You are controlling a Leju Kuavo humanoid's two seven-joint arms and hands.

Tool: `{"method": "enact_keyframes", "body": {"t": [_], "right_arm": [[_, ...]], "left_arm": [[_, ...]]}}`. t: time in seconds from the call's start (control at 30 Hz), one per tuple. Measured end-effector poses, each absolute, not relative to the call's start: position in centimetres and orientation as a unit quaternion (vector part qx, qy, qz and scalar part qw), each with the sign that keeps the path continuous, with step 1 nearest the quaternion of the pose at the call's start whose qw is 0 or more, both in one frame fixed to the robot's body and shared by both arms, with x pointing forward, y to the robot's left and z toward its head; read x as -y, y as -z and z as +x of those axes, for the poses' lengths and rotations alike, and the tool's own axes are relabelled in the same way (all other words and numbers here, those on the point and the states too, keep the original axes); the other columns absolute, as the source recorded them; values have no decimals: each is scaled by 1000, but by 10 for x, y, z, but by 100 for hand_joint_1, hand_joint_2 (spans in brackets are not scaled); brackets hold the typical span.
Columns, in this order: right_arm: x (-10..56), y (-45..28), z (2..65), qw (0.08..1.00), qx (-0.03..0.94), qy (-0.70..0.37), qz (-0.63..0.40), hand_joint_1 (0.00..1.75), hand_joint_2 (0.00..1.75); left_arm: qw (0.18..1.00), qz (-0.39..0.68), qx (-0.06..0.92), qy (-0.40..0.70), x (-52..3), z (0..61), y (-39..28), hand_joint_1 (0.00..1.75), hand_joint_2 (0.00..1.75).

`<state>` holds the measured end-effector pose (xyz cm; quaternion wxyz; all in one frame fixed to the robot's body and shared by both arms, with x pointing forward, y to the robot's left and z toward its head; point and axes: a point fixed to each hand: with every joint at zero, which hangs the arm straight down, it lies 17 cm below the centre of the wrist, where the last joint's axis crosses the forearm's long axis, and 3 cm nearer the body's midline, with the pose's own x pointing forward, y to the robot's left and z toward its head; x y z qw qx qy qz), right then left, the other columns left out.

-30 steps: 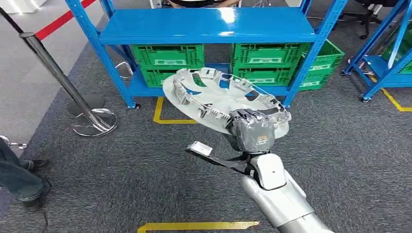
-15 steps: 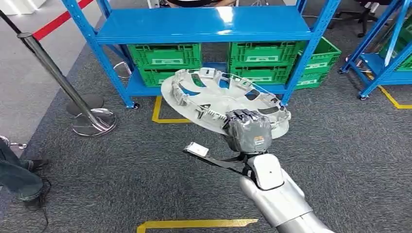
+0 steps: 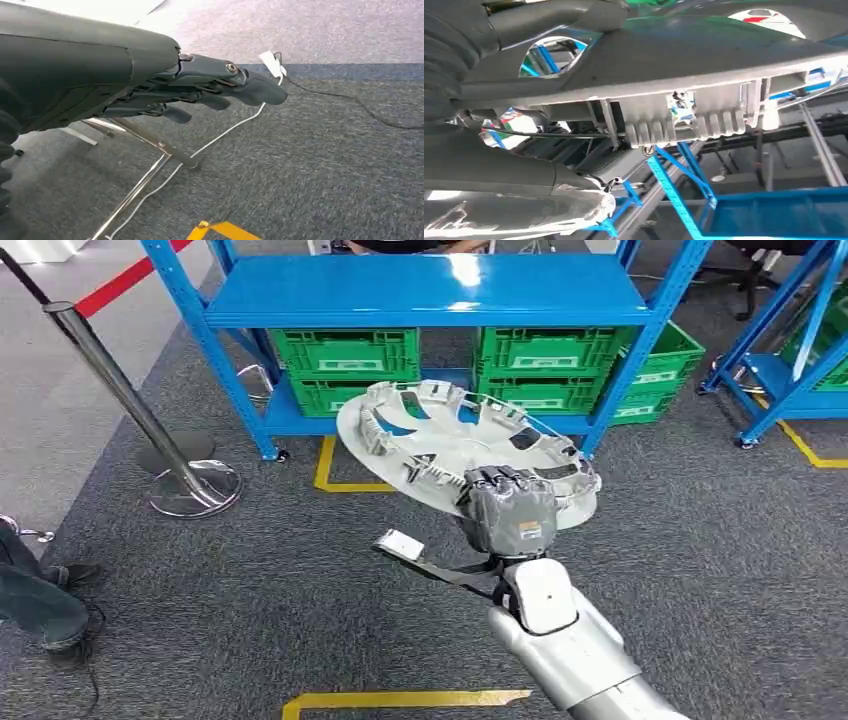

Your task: Take the parts from the cabinet and place them on the table.

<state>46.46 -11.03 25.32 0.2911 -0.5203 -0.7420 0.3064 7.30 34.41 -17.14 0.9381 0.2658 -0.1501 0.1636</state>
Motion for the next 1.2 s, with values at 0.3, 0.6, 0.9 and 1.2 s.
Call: {"method": "enact_keyframes", "body": {"t": [0.3, 0.6, 0.9, 1.2], "right_arm": [[112, -251, 464, 286, 738, -312, -526, 175, 175], [114, -251, 462, 283, 736, -312, -530, 175, 175], [120, -256, 461, 281, 734, -305, -538, 175, 175], [133, -252, 460, 276, 724, -309, -551, 175, 175]], "left_arm": [[939, 266, 143, -164, -348, 71, 176, 0, 175], [940, 266, 139, -166, -348, 67, 179, 0, 175], [944, 281, 134, -108, -354, 74, 186, 0, 175], [943, 299, 142, 14, -358, 88, 198, 0, 175]]}}
